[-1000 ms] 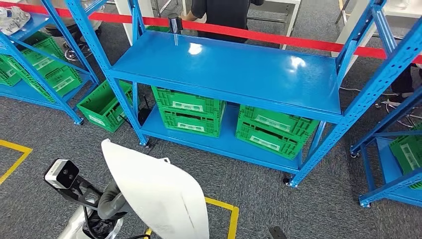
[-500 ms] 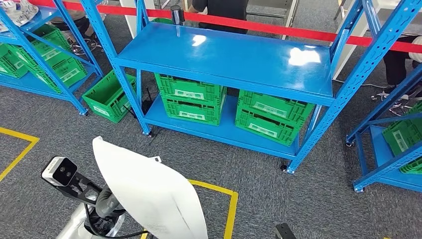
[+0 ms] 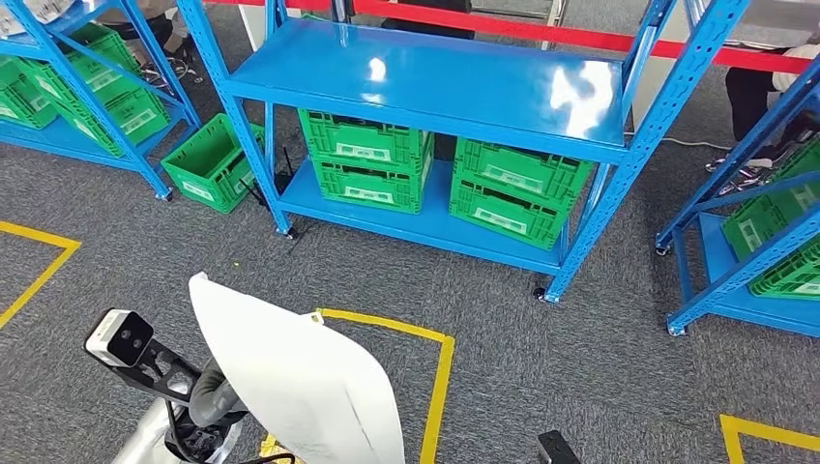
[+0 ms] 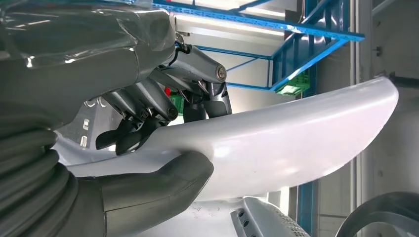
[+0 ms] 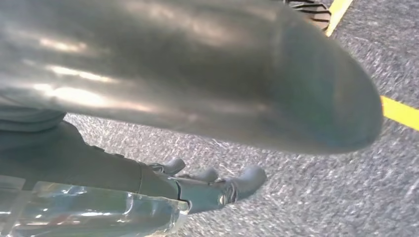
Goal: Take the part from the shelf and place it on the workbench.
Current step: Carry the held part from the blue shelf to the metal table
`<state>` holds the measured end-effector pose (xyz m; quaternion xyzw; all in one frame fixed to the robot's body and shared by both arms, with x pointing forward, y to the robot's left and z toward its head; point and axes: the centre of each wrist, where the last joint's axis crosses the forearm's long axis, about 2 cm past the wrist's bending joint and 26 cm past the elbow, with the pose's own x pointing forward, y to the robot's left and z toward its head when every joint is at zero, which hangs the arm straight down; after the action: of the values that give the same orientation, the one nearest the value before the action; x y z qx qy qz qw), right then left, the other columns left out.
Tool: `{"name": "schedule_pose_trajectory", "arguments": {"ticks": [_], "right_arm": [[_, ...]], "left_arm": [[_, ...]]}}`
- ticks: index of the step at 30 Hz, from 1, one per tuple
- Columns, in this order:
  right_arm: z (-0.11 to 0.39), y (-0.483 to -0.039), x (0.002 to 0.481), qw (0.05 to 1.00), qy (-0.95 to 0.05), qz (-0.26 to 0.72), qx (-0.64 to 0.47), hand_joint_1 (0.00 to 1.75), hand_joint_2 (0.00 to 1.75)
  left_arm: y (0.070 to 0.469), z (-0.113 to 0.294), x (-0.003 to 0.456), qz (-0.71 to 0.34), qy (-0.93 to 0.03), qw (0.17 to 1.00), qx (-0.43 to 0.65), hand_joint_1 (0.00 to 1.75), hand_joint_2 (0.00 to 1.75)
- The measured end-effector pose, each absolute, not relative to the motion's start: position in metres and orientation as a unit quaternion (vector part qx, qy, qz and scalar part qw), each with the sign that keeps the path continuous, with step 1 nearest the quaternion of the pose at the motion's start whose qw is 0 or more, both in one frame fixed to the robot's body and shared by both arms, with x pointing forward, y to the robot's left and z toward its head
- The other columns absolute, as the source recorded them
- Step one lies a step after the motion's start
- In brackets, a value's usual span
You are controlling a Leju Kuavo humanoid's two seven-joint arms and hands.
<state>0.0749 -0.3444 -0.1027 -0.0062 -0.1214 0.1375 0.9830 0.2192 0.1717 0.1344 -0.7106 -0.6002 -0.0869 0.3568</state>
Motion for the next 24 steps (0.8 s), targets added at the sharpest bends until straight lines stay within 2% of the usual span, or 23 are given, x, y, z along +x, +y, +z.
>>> {"name": "schedule_pose_trajectory", "arguments": {"ticks": [24], "right_arm": [[-0.1025,-0.3366,0.0794,0.982,-0.12,0.142,0.005,0.0,0.0]], "left_arm": [[0.1718,0.1355,0.2211,-0.09,-0.601,0.355,-0.71,1.75,1.75]]}}
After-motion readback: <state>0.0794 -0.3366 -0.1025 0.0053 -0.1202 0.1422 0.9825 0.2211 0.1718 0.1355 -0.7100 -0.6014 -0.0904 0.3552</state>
